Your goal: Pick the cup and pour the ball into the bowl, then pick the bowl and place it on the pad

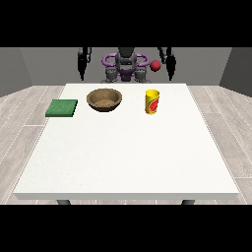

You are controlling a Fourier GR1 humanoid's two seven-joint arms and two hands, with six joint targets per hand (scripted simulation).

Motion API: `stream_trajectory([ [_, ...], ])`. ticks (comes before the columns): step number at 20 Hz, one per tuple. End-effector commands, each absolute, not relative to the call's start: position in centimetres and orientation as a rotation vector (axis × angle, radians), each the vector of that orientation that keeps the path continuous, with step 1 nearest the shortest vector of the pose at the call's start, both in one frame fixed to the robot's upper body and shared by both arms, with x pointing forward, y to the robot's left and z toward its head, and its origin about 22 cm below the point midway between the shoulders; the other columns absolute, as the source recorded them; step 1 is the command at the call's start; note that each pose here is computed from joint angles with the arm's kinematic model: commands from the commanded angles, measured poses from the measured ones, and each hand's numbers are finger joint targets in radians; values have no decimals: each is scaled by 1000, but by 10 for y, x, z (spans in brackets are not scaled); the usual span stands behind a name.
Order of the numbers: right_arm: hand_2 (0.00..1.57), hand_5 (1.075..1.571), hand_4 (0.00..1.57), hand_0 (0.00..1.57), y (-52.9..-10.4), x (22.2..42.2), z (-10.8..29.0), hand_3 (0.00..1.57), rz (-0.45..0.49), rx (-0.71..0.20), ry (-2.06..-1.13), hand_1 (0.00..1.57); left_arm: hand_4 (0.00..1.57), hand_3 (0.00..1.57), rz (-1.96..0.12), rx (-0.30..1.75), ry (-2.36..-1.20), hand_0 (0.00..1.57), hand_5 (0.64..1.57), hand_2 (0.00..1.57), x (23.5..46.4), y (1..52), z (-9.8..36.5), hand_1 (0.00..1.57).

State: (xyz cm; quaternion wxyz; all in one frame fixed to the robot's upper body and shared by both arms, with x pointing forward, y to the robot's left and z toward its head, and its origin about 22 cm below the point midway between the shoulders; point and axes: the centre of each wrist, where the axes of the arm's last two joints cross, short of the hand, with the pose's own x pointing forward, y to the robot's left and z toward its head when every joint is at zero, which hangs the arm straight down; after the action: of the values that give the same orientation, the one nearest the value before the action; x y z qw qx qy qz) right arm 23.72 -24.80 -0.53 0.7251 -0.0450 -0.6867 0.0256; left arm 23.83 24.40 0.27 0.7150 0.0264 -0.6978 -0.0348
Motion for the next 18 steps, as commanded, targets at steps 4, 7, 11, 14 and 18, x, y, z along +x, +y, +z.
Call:
stream_trajectory([
  [4, 0, 1568, 0, 0, -256, 240, 21, 0, 79, -123, -1540, 0, 0, 0, -106, 66, -1584, 0, 1524, 0, 242, 247, 31, 0],
  [7, 0, 1568, 0, 0, -258, 212, -11, 0, -109, -23, -1531, 0, 0, 0, 85, -159, -1589, 0, 1524, 0, 219, 224, 17, 0],
  [11, 0, 1567, 0, 0, -282, 211, -3, 0, -82, -67, -1594, 0, 0, 0, 99, -206, -1642, 0, 1525, 0, 204, 192, 27, 0],
  [14, 0, 1566, 0, 0, -292, 233, 20, 0, -104, -63, -1696, 0, 0, 0, 49, -189, -1757, 0, 1507, 0, 209, 196, 51, 0],
  [18, 0, 1566, 0, 0, -261, 247, 18, 0, -57, -29, -1752, 0, 0, 0, -8, -119, -1857, 0, 1453, 0, 230, 189, 64, 0],
])
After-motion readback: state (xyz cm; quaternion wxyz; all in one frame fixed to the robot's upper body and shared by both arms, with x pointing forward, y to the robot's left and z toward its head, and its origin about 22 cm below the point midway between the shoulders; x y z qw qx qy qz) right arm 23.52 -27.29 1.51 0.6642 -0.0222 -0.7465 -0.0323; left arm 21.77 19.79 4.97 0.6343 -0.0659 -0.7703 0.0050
